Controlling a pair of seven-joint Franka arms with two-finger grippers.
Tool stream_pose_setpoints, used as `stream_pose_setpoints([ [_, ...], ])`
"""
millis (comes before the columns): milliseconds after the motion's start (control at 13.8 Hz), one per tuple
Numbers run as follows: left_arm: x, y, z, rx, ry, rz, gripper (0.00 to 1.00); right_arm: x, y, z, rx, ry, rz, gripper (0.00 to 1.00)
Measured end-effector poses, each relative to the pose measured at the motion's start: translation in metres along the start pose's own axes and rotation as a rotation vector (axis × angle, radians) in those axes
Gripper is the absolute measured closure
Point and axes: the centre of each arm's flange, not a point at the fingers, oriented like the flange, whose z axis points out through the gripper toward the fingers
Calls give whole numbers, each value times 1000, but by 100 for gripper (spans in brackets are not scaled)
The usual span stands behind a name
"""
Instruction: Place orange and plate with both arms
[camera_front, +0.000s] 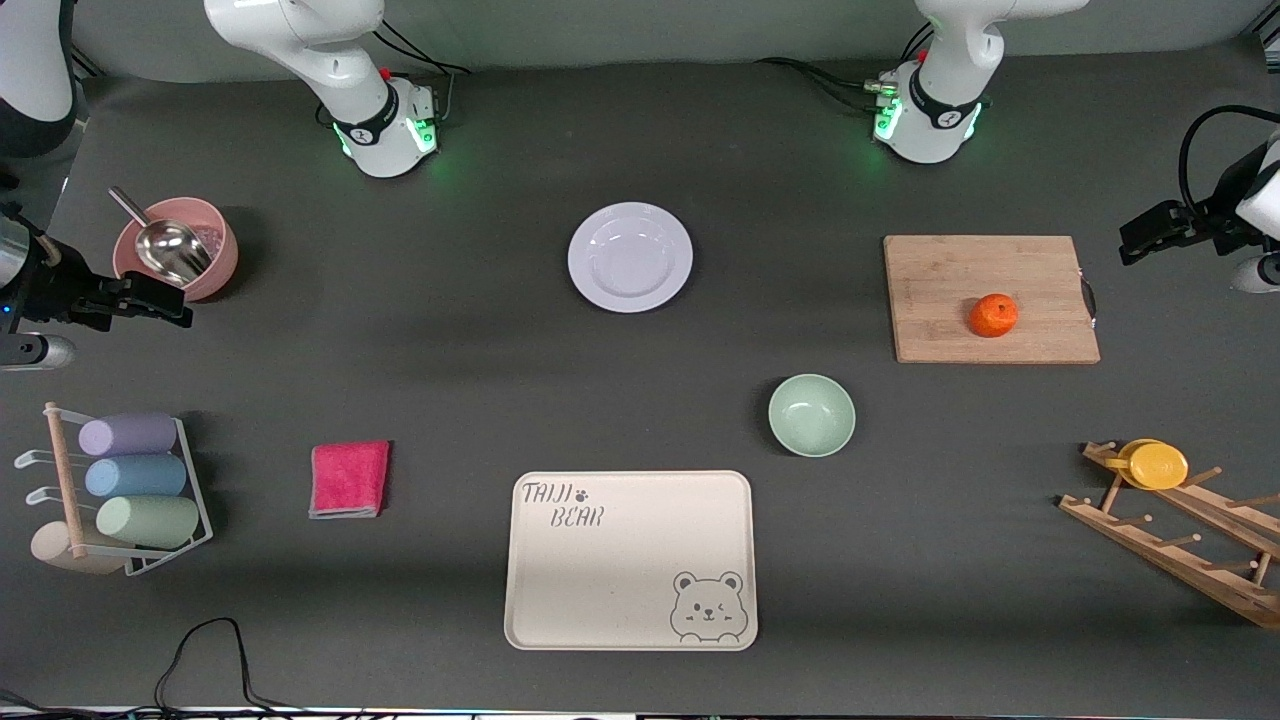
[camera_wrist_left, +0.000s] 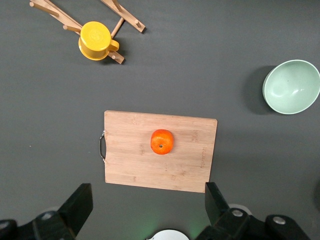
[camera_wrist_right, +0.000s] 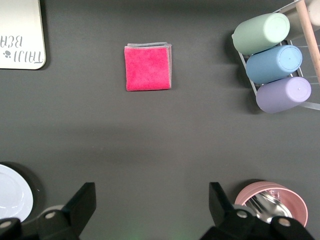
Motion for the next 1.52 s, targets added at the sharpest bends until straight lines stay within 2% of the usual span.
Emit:
stream_pose_setpoints([
  [797,2,-4,0,0,-21,-3,0,-3,-2,-5,1,8,-4,0],
  [1087,-5,-14,2,-1,-71,-20,0,-3,-3,-6,1,11,-6,0],
  [1304,-26,-34,7,-7,-94,-52,0,-3,-3,-6,1,11,-5,0],
  [1522,-72,-40,19,-15,-113,-63,0,-3,-2,-6,1,11,-4,0],
])
